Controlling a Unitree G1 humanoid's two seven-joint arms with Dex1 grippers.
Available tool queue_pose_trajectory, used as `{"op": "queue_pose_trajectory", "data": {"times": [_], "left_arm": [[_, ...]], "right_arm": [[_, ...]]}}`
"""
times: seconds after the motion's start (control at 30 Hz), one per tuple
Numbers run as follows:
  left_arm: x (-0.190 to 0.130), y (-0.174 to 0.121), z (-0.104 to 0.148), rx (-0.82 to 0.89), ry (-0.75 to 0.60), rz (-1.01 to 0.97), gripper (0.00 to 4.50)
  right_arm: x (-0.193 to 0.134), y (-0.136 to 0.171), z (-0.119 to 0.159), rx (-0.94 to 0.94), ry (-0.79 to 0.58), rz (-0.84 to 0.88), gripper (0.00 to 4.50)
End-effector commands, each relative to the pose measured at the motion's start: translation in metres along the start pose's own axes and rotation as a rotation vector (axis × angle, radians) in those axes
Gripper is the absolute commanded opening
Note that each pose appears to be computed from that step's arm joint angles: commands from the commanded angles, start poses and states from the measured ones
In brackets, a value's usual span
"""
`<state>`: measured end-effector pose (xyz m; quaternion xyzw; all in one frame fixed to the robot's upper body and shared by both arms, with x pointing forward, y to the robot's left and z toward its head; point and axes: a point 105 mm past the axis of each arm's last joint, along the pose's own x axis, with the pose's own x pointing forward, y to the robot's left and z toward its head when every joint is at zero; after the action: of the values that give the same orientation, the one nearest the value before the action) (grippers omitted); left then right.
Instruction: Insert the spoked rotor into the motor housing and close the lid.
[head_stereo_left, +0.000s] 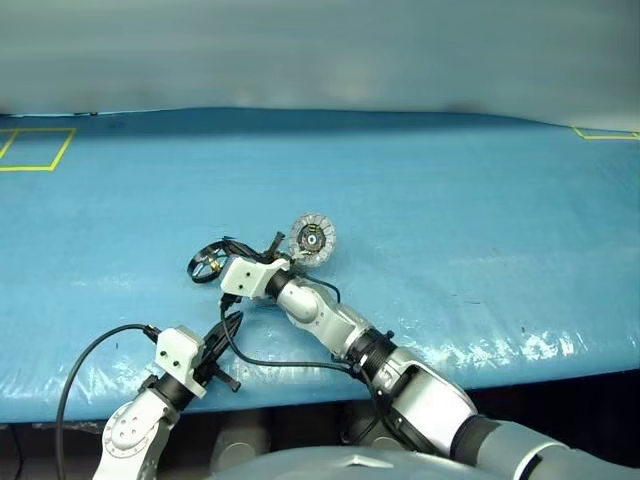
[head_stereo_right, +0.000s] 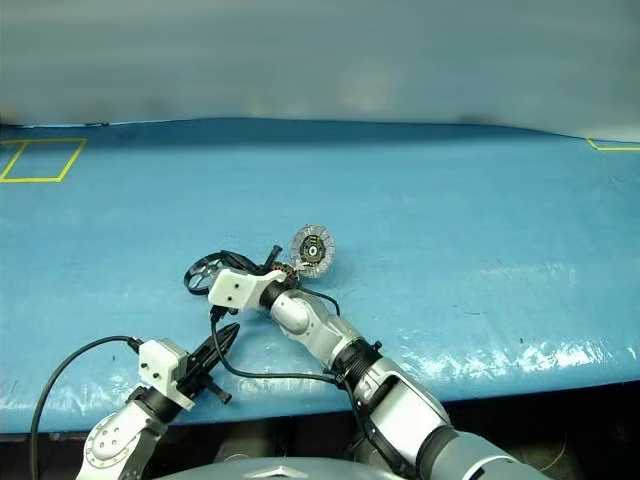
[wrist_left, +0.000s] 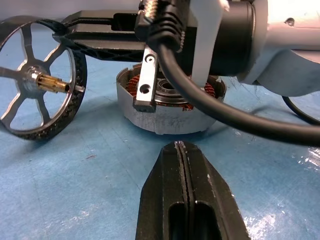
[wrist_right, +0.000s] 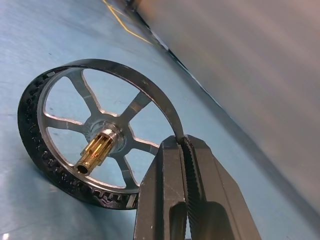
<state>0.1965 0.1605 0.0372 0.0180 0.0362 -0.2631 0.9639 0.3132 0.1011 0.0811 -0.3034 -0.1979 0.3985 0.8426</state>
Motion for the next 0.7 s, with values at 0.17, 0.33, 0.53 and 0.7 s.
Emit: {"op": "queue_pose_trajectory", "data": {"times": [0.17, 0.33, 0.53, 0.7], "left_arm": [[0.003, -0.002, 0.011, 0.019, -0.028, -0.015, 0.0], [0.004, -0.002, 0.011, 0.02, -0.028, -0.018, 0.0], [0.005, -0.002, 0.012, 0.023, -0.027, -0.015, 0.0], [0.005, -0.002, 0.012, 0.027, -0.025, -0.013, 0.0]], "right_arm": [[-0.012, 0.002, 0.017, -0.025, -0.056, 0.059, 0.01], [-0.008, -0.002, 0.014, -0.006, -0.027, 0.05, 0.01], [0.017, -0.018, 0.025, 0.005, -0.041, -0.011, 0.01], [0.033, -0.025, 0.031, -0.004, -0.049, -0.057, 0.01]]}}
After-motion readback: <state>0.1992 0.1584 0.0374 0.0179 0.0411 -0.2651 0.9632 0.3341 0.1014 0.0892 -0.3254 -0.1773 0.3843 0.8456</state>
